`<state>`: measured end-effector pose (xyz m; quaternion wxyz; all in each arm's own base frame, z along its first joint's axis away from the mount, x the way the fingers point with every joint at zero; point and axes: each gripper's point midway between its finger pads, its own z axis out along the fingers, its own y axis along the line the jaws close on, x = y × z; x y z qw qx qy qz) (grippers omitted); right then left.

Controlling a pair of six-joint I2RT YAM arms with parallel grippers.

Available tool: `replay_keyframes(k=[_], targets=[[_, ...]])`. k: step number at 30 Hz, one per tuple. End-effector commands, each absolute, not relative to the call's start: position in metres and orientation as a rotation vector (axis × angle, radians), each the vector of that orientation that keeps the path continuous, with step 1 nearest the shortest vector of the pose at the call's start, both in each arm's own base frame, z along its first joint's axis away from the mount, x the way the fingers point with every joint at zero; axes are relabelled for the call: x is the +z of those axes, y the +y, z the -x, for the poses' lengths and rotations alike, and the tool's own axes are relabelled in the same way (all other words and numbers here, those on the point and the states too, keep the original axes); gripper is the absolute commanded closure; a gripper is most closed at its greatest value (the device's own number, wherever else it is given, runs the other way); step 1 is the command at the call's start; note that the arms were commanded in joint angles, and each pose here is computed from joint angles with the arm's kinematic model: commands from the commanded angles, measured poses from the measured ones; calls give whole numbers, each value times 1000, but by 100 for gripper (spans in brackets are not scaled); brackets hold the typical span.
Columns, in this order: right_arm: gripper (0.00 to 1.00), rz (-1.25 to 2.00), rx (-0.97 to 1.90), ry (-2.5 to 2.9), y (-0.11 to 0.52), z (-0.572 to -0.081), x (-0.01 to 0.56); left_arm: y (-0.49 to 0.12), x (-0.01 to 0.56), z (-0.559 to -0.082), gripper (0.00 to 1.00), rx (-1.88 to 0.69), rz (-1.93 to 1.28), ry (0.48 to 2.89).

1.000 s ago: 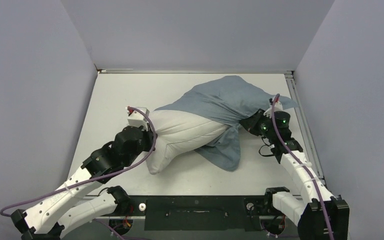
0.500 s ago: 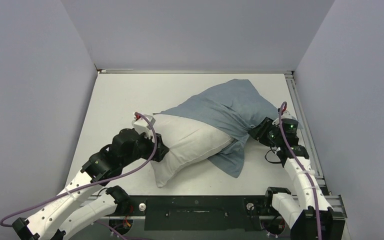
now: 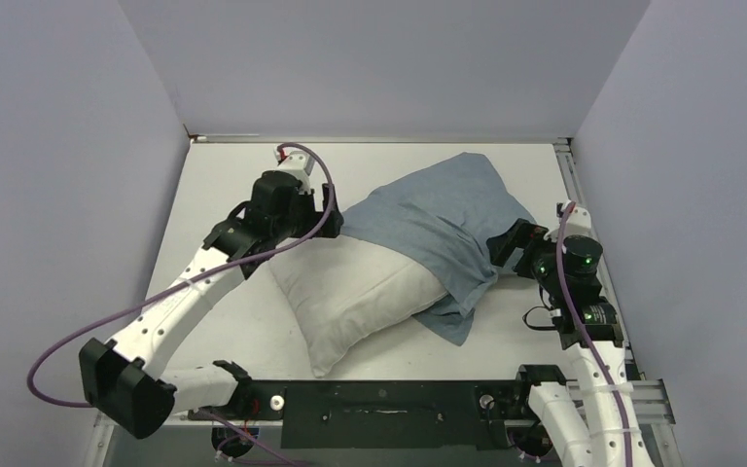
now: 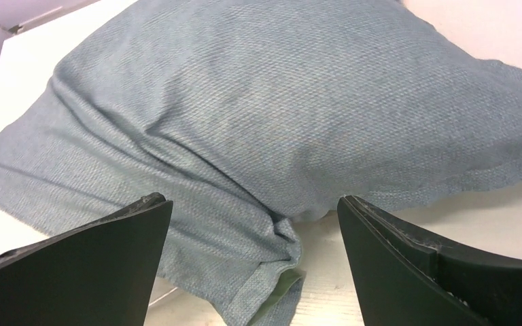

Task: Remove the pillowcase from the pillow

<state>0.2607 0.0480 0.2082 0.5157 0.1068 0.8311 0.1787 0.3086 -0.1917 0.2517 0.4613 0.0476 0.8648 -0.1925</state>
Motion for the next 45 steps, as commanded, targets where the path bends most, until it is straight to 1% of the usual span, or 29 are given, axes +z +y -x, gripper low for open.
replay_keyframes(k=[1, 2, 3, 6, 10, 14, 18, 22, 29, 34, 36, 37, 38, 39, 41, 43, 44, 45], targets=[[0, -135, 469, 1950, 63, -258, 236, -199, 240, -330, 12, -530, -29, 2131], [0, -116, 484, 1945, 67, -258, 239, -199, 232, -329, 12, -529, -17, 2145], [4, -100, 500, 1939, 71, -259, 243, -197, 226, -327, 12, -533, -1, 2150], [7, -41, 549, 1909, 85, -265, 259, -194, 209, -317, 12, -564, 15, 2155], [10, 57, 618, 1876, 113, -277, 284, -195, 187, -293, 12, -641, -7, 2168], [10, 188, 653, 1872, 159, -289, 301, -193, 170, -275, 12, -707, 13, 2158], [10, 369, 603, 1904, 216, -297, 303, -193, 160, -258, 12, -782, 33, 2134], [10, 551, 554, 1955, 273, -304, 291, -193, 153, -247, 12, -829, 45, 2116], [10, 918, 535, 2022, 365, -308, 249, -194, 136, -240, 12, -864, 73, 2119], [10, 1038, 478, 2118, 384, -320, 196, -201, 130, -240, 15, -891, 52, 2123], [4, 1076, 450, 2157, 386, -322, 176, -199, 124, -241, 18, -881, 58, 2127], [2, 1084, 439, 2175, 385, -322, 168, -199, 120, -241, 21, -875, 62, 2132], [11, 1085, 422, 2190, 384, -324, 162, -198, 116, -240, 26, -867, 65, 2141], [22, 1077, 398, 2204, 380, -327, 157, -197, 109, -240, 32, -858, 69, 2155], [47, 1051, 358, 2221, 372, -335, 153, -196, 98, -238, 47, -849, 75, 2185], [65, 1015, 333, 2228, 364, -343, 156, -196, 89, -237, 65, -844, 88, 2210], [72, 997, 322, 2224, 361, -346, 160, -196, 86, -236, 77, -846, 93, 2218], [78, 975, 304, 2218, 356, -349, 164, -196, 84, -235, 86, -846, 96, 2224]])
